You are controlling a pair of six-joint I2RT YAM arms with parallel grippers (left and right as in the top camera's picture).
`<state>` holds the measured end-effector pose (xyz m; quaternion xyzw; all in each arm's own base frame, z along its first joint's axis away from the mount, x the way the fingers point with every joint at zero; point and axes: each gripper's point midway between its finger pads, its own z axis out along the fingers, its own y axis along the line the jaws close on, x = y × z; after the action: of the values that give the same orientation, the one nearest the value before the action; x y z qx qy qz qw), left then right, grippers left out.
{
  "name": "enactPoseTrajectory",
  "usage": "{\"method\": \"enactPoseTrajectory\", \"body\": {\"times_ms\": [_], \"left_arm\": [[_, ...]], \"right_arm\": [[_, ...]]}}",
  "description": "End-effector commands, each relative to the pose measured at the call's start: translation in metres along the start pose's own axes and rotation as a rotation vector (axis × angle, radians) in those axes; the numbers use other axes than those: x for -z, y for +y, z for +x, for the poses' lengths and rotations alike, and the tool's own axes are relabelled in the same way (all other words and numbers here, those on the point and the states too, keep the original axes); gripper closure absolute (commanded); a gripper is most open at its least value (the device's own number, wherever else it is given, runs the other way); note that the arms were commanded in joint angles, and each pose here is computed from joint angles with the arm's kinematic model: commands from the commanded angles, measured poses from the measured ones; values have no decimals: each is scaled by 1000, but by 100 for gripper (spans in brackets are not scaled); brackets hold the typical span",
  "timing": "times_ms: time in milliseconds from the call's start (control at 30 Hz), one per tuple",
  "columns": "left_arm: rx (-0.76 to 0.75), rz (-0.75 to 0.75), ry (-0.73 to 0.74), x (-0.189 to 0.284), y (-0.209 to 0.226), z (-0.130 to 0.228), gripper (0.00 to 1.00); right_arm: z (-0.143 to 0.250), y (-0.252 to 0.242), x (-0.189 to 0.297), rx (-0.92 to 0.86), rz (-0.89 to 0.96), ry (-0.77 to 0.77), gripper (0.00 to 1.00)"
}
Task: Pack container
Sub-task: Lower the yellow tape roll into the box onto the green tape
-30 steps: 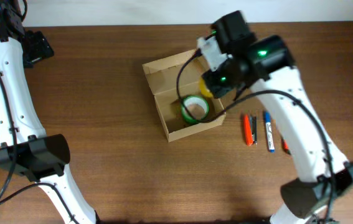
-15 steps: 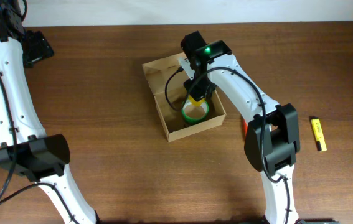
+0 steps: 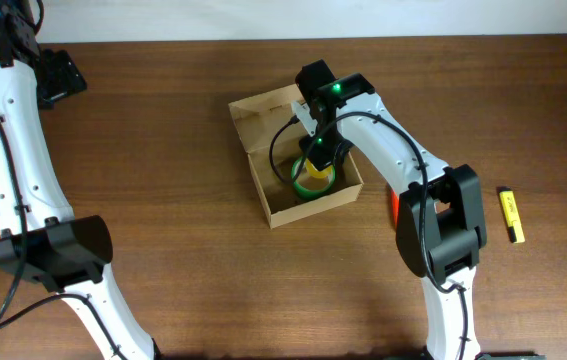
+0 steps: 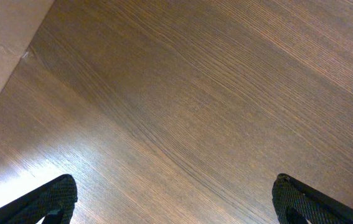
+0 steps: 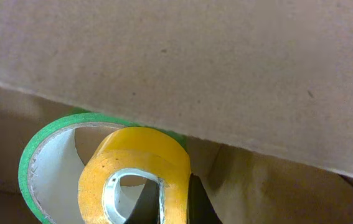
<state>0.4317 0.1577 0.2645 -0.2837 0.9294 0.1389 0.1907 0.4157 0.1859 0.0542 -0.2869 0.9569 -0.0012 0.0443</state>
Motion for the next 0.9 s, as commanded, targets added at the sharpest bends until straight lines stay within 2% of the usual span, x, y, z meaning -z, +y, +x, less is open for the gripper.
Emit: {"method": "enactPoseTrajectory", "body": {"times_ms": [0, 500, 700, 867], "left_arm": [[-7, -4, 20, -9, -1, 2, 0], [-7, -4, 20, -9, -1, 2, 0], [-7, -4, 20, -9, -1, 2, 0], [-7, -4, 20, -9, -1, 2, 0]], "right_arm": [[24, 12, -31, 6, -56, 111, 97], [-16, 21, 55, 62, -18, -134, 97], [-12, 19, 53, 60, -11, -119, 96], [4, 20, 26, 60, -14, -50, 96]]}}
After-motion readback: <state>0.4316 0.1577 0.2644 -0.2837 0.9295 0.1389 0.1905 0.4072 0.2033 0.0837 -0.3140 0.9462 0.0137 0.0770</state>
